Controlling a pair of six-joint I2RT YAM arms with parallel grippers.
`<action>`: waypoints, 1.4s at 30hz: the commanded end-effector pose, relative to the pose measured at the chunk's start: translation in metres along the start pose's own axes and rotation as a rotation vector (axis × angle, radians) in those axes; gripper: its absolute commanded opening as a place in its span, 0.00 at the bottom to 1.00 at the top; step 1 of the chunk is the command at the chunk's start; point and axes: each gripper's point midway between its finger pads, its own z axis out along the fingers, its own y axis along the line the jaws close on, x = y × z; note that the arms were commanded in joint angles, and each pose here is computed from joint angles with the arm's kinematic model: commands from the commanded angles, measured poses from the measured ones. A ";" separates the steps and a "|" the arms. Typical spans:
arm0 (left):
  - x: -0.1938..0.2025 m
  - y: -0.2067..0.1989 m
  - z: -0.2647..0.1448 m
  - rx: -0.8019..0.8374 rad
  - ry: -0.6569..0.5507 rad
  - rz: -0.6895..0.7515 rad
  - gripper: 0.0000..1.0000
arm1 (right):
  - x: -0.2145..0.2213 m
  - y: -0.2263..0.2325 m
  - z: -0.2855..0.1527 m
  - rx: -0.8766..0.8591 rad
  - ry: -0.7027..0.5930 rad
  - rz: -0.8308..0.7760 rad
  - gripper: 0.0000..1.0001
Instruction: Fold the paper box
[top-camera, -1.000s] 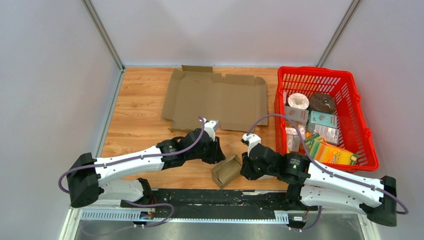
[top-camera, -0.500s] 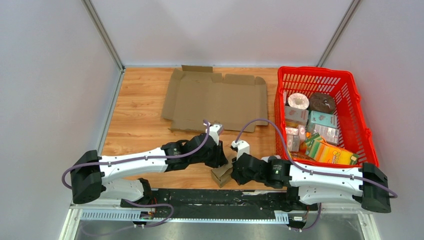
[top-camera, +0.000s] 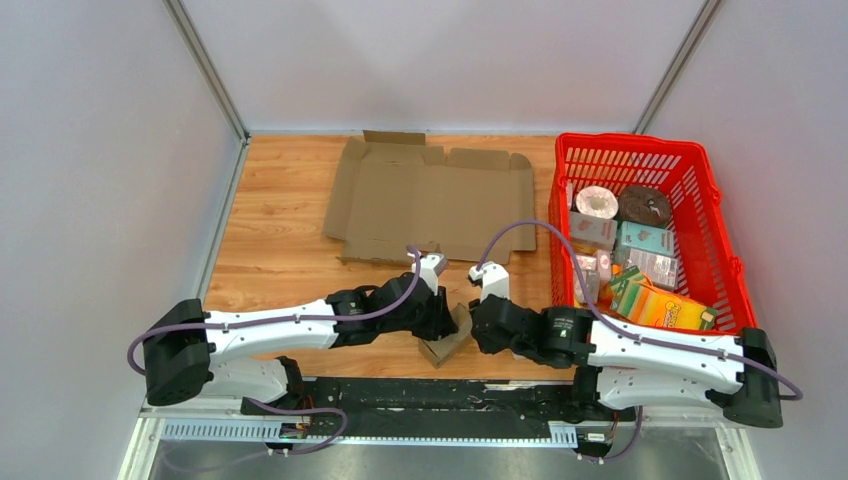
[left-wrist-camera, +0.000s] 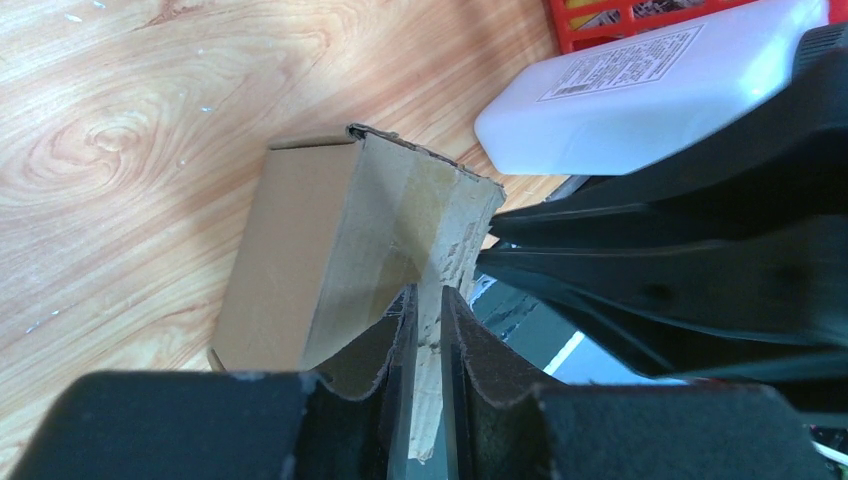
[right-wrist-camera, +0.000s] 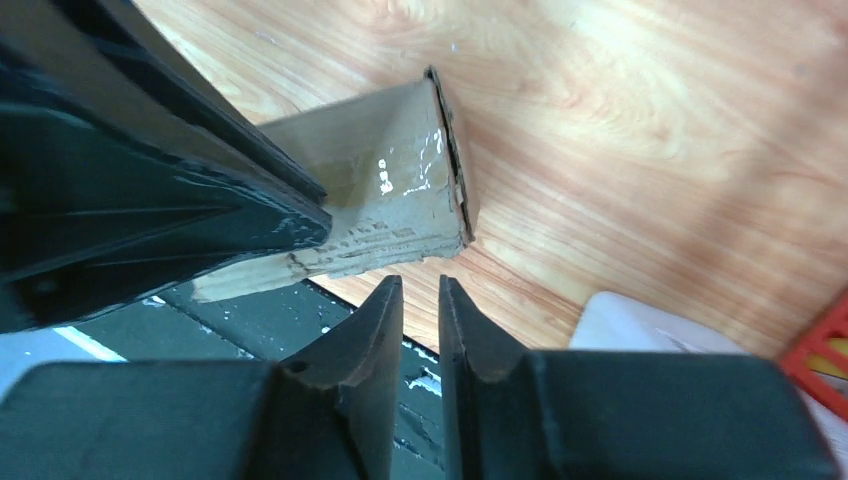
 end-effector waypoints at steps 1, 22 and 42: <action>0.015 0.007 0.003 -0.011 0.034 0.000 0.23 | -0.035 -0.013 -0.031 0.034 -0.053 -0.044 0.23; -0.008 0.052 -0.054 -0.159 0.006 0.056 0.64 | -0.017 0.016 0.008 -0.270 0.056 -0.034 0.36; -0.024 0.015 -0.050 -0.009 0.037 0.054 0.55 | -0.066 0.085 0.033 -0.619 -0.253 0.147 0.33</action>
